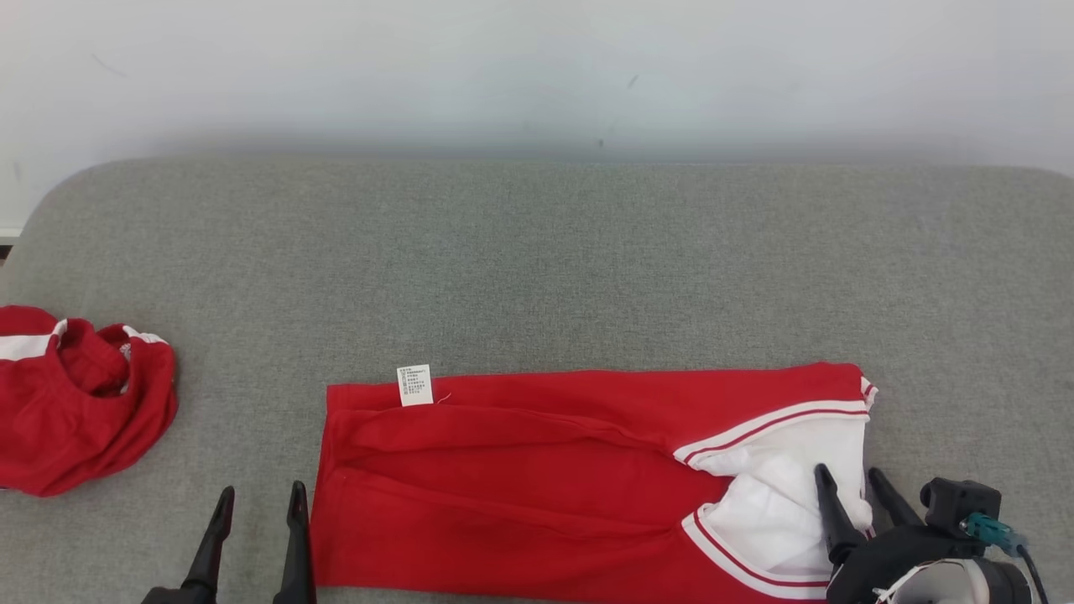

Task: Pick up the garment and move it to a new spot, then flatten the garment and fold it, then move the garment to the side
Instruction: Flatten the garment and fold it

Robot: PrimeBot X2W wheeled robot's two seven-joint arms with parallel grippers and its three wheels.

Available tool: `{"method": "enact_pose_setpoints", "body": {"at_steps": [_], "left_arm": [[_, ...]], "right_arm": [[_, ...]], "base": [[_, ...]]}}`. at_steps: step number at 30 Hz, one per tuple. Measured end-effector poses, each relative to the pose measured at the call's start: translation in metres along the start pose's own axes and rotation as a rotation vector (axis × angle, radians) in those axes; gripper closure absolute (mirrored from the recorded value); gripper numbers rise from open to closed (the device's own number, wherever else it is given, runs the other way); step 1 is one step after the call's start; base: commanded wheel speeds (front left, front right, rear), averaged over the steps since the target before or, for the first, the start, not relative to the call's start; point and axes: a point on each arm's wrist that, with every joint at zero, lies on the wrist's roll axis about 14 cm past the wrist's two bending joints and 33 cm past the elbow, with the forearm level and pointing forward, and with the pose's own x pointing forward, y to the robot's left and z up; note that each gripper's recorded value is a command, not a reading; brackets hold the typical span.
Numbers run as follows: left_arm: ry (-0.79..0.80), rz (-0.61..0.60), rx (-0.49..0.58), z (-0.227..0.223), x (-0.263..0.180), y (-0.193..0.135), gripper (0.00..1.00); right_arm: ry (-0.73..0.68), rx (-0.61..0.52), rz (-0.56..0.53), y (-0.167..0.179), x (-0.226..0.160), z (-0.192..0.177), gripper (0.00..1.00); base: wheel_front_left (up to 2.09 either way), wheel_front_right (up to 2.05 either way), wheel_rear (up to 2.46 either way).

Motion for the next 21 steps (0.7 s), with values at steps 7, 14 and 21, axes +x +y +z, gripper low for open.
{"method": "enact_pose_setpoints", "body": {"at_steps": [7, 14, 21], "left_arm": [[0.019, -0.002, -0.01, -0.006, -0.006, -0.002, 0.0], [0.024, -0.009, -0.01, -0.007, -0.007, -0.004, 0.0], [0.029, -0.021, 0.003, -0.009, -0.009, -0.007, 0.0]], "right_arm": [[0.073, 0.008, 0.007, 0.01, 0.0, -0.018, 0.62], [0.094, 0.019, 0.029, 0.019, 0.0, -0.021, 1.0], [0.023, -0.013, -0.074, -0.032, -0.008, 0.002, 1.0]], "base": [[0.0, 0.0, 0.0], [0.0, 0.0, 0.0], [0.0, 0.0, 0.0]]}}
